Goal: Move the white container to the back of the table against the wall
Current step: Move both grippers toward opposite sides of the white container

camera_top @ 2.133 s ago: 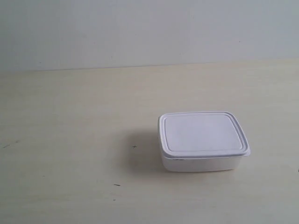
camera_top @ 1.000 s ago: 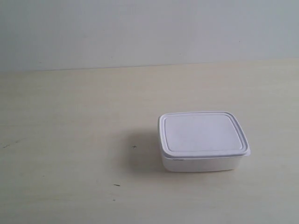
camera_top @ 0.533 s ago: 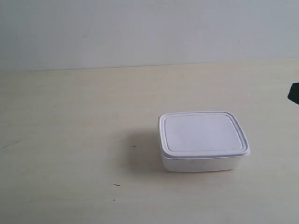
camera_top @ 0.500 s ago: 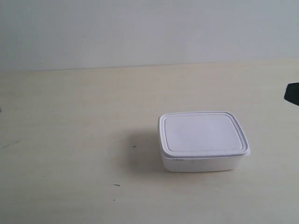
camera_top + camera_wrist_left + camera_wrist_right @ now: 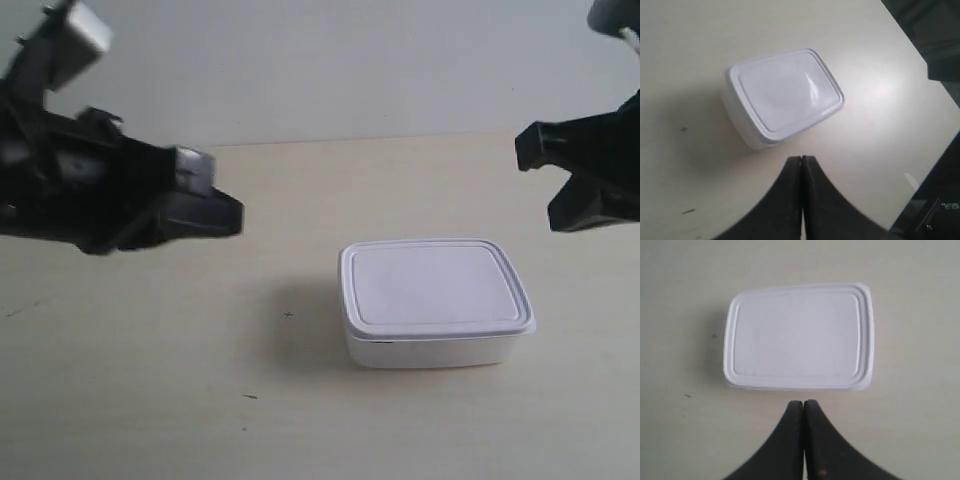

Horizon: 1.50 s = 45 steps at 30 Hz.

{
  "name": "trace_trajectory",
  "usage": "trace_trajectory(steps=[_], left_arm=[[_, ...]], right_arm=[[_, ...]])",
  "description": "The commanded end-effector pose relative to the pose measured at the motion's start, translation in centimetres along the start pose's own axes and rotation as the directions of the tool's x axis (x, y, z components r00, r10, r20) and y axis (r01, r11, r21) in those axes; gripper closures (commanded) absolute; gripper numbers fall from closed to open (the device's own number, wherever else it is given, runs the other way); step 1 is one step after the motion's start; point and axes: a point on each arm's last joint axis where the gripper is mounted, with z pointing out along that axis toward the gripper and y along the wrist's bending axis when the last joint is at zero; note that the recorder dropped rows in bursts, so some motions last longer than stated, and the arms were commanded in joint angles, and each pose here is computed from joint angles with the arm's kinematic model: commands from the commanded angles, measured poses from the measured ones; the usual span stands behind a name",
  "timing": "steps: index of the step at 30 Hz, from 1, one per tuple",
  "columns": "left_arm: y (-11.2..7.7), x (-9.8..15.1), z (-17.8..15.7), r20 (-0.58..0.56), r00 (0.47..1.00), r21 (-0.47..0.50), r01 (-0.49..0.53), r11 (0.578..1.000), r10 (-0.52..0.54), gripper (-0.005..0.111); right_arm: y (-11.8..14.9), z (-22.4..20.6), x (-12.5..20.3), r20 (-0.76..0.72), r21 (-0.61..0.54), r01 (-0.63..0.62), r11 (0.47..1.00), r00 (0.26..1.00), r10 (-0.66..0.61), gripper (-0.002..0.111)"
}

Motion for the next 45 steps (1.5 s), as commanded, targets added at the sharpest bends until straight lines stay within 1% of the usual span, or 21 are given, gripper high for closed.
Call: trace_trajectory(steps=[1, 3, 5, 10, 13, 16, 18, 21, 26, 30, 34, 38, 43, 45], left_arm=[[-3.2, 1.9, 4.3, -0.07, 0.997, 0.055, -0.018, 0.998, 0.021, 0.107], [-4.7, 3.4, 6.5, -0.136, 0.99, 0.078, -0.02, 0.997, 0.03, 0.107], [-4.9, 4.2, 7.8, -0.165, 0.986, 0.07, -0.01, 0.997, 0.021, 0.107], [-4.7, 5.0, 9.0, -0.205, 0.978, 0.063, 0.048, 0.997, -0.034, 0.107], [-5.3, 5.8, 9.7, -0.23, 0.973, 0.072, 0.04, 0.997, -0.023, 0.107], [-6.0, 6.7, 10.7, -0.208, 0.978, 0.059, -0.001, 0.998, 0.014, 0.107], [-5.8, 7.0, 11.6, -0.182, 0.983, 0.029, -0.006, 1.0, 0.011, 0.107], [-5.1, 7.8, 12.9, -0.213, 0.977, -0.005, 0.003, 1.0, -0.004, 0.107], [-4.1, 8.6, 14.8, -0.236, 0.972, -0.05, -0.007, 0.999, -0.005, 0.107], [-4.4, 8.3, 15.9, -0.243, 0.97, -0.042, -0.039, 0.998, 0.027, 0.107], [-4.4, 8.3, 17.3, -0.259, 0.965, -0.042, -0.038, 0.998, 0.025, 0.107], [-4.3, 8.2, 18.1, -0.255, 0.966, -0.05, -0.049, 0.998, 0.035, 0.107], [-3.8, 8.8, 19.1, -0.279, 0.959, -0.063, -0.059, 0.996, 0.039, 0.107], [-3.6, 9.0, 19.5, -0.281, 0.959, -0.074, -0.06, 0.995, 0.037, 0.107]], right_arm=[[0.6, 1.5, 0.2, -0.117, -0.058, 0.017, 0.998, 0.993, -0.024, 0.108], [0.7, 2.3, 0.5, -0.152, -0.071, 0.011, 0.997, 0.988, -0.022, 0.108], [0.4, 3.0, 1.2, -0.184, -0.063, 0.02, 0.998, 0.982, -0.031, 0.108], [-0.8, 5.3, 4.1, -0.27, -0.051, 0.018, 0.999, 0.962, -0.031, 0.108], [-1.1, 6.4, 5.2, -0.261, -0.064, -0.006, 0.998, 0.965, -0.011, 0.108], [-1.6, 7.3, 6.1, -0.246, -0.052, -0.02, 0.998, 0.969, 0.007, 0.108], [-1.9, 7.8, 6.5, -0.228, -0.044, -0.027, 0.999, 0.973, 0.017, 0.108], [-2.2, 8.4, 6.8, -0.201, -0.035, -0.036, 0.999, 0.979, 0.028, 0.108], [-2.5, 10.1, 6.8, -0.229, -0.011, -0.045, 0.999, 0.973, 0.042, 0.108], [-2.8, 11.8, 6.8, -0.26, 0.008, -0.03, 1.0, 0.965, 0.031, 0.108], [-3.0, 13.0, 6.8, -0.263, 0.023, -0.032, 0.999, 0.964, 0.037, 0.108], [-3.2, 13.6, 6.7, -0.259, 0.03, -0.034, 0.999, 0.965, 0.041, 0.108], [-3.2, 14.1, 6.4, -0.229, 0.034, -0.039, 0.999, 0.972, 0.045, 0.108], [-3.3, 14.4, 6.5, -0.238, 0.039, -0.04, 0.998, 0.97, 0.048, 0.108]])
